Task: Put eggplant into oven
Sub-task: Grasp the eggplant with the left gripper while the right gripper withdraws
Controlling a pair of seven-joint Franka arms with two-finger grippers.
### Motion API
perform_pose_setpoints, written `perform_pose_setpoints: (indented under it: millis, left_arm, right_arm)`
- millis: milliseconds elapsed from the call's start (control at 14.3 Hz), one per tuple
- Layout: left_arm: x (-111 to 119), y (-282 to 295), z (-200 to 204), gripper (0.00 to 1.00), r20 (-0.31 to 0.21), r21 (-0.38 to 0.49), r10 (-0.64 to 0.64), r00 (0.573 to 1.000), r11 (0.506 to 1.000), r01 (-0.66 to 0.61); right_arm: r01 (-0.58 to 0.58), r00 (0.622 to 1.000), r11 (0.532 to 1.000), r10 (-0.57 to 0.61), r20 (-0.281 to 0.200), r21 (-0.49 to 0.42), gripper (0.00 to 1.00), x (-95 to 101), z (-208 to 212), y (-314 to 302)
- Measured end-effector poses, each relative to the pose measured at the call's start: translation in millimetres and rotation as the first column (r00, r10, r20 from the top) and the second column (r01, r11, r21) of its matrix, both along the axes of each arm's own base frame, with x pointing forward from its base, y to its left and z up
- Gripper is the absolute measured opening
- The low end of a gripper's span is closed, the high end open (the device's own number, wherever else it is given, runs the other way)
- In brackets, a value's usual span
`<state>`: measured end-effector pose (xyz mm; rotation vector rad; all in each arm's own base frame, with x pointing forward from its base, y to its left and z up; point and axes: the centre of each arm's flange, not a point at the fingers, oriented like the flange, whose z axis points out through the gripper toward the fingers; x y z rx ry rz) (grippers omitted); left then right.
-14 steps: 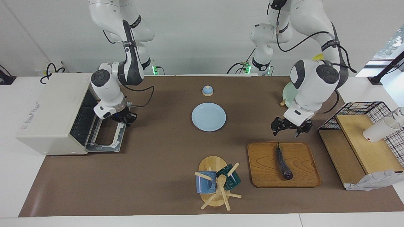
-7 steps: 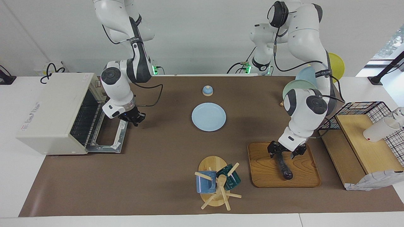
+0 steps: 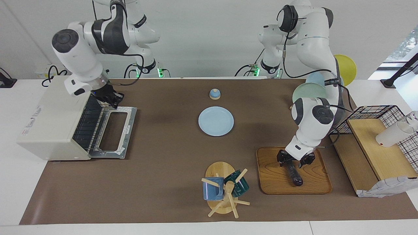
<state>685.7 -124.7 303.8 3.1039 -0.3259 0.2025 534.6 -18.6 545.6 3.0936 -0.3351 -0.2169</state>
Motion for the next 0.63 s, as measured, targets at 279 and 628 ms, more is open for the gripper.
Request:
perform_pose_setpoints:
  millis: [279, 628]
  left_arm:
    - [1, 2, 2, 0.45, 0.006, 0.0, -0.003, 1.0, 1.0, 0.003]
    - [11, -5, 63, 0.25, -0.034, -0.026, 0.009, 0.999, 1.0, -0.01]
  right_arm:
    - [-0.051, 0.999, 0.999, 0.051, 0.007, 0.005, 0.26, -14.2, 65, -2]
    - [-0.059, 0.998, 0.998, 0.058, 0.011, 0.039, 0.28, -9.5, 9, -2]
